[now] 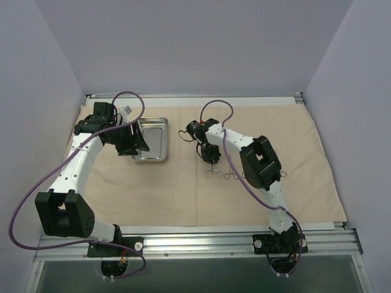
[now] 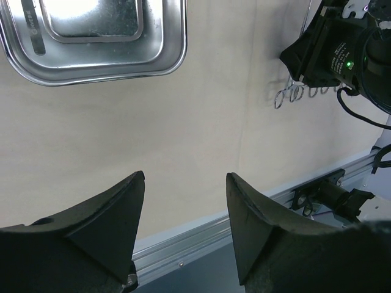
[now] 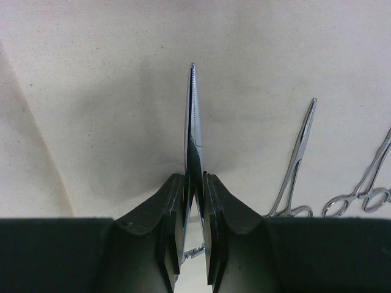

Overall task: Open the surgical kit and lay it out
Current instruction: Place the medical item in the surgical kit, then pick up the medical item from the container, then place the medical item in the surgical kit.

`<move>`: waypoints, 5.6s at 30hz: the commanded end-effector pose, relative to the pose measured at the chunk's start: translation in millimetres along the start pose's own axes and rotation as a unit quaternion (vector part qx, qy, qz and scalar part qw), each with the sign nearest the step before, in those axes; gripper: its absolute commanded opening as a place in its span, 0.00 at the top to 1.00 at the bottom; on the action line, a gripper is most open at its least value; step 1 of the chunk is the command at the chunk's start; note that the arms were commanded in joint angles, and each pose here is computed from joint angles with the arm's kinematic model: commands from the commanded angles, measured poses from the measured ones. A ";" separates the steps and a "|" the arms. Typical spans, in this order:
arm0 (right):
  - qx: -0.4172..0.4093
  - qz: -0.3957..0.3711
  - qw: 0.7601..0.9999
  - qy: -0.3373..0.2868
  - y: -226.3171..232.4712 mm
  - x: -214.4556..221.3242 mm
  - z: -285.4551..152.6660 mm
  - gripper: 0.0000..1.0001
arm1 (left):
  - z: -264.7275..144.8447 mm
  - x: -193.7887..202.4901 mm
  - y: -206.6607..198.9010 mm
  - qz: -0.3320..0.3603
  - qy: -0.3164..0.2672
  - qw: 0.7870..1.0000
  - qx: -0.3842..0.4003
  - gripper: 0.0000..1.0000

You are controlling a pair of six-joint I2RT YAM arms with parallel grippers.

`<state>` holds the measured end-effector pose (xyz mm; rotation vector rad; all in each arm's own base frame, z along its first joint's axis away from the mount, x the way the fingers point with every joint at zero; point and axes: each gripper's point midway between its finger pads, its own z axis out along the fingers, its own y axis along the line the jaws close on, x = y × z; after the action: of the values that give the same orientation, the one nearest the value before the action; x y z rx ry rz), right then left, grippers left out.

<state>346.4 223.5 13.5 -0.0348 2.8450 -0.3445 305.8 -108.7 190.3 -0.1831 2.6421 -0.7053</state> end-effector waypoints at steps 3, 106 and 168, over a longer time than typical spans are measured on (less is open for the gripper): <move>0.020 -0.011 0.999 0.038 -6.5 17.2 16.9 0.78 | -7.5 -15.7 -7.1 0.019 -0.020 1.000 0.014 0.35; -0.377 0.028 0.918 -0.119 -21.7 -101.9 -142.5 0.51 | 107.5 -110.7 -13.7 0.019 0.043 0.998 -0.046 0.98; -0.481 -0.061 0.870 -0.093 90.3 -15.9 -201.3 1.00 | 63.6 -23.5 -149.6 -0.073 0.053 0.972 0.219 0.50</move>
<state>313.3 355.9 167.7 -0.4103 2.5554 0.9808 356.5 -253.6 189.4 -0.3197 2.6079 -1.2714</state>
